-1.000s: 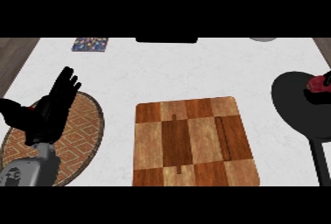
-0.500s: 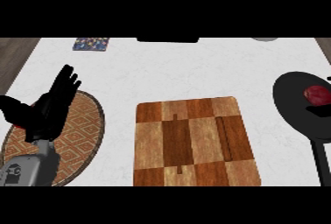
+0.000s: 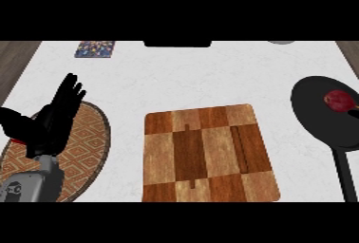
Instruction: Pick the pear from the cutting board and place it in the pan
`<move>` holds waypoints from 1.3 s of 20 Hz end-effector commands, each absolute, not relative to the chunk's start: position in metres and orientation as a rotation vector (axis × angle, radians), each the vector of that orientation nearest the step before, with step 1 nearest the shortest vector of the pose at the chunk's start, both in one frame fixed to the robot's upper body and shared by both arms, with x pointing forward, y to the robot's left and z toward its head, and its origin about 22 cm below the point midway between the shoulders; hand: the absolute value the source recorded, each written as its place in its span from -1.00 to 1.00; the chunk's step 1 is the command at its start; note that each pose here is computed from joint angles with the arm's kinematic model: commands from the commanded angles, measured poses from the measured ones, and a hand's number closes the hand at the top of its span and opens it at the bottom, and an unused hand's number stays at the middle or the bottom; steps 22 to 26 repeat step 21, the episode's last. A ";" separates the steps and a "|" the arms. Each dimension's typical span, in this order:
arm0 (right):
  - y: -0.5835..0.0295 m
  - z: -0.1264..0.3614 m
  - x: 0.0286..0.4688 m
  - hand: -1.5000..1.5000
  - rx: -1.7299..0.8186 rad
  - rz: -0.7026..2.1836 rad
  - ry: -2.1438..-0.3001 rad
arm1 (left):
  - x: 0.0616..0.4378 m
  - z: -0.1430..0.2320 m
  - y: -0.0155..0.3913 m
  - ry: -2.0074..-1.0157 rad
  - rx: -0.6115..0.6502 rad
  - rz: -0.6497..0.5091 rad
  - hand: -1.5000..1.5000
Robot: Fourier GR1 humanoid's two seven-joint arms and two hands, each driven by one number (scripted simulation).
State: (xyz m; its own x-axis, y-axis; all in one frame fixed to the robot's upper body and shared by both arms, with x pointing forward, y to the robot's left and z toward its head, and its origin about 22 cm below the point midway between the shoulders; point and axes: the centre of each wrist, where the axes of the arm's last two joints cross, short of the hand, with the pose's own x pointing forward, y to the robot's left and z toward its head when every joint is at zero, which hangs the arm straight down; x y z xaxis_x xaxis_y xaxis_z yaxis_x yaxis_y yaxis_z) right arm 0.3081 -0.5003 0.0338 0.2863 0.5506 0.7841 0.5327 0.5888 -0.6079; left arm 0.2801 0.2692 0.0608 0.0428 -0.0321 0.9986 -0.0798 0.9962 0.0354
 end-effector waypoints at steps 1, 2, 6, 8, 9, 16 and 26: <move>-0.530 0.042 0.281 -1.00 -0.910 -0.166 -1.462 | 0.283 0.068 0.266 -1.524 0.099 0.037 0.00; -0.541 0.042 0.269 -1.00 -0.897 -0.198 -1.481 | 0.284 0.060 0.278 -1.526 0.114 0.058 0.00; -0.575 0.034 0.208 -1.00 -0.834 -0.223 -1.568 | 0.273 0.052 0.270 -1.515 0.110 0.050 0.00; -0.580 0.027 0.194 -1.00 -0.724 -0.251 -1.591 | 0.276 0.069 0.286 -1.511 0.094 0.044 0.00; -0.581 0.018 0.178 -1.00 -0.701 -0.243 -1.598 | 0.269 0.064 0.285 -1.517 0.123 0.054 0.00; -0.602 0.019 0.119 -1.00 -0.702 -0.201 -1.607 | 0.275 0.060 0.278 -1.503 0.084 0.049 0.00; -0.589 0.010 0.116 -1.00 -0.735 -0.196 -1.615 | 0.276 0.050 0.276 -1.505 0.088 0.057 0.00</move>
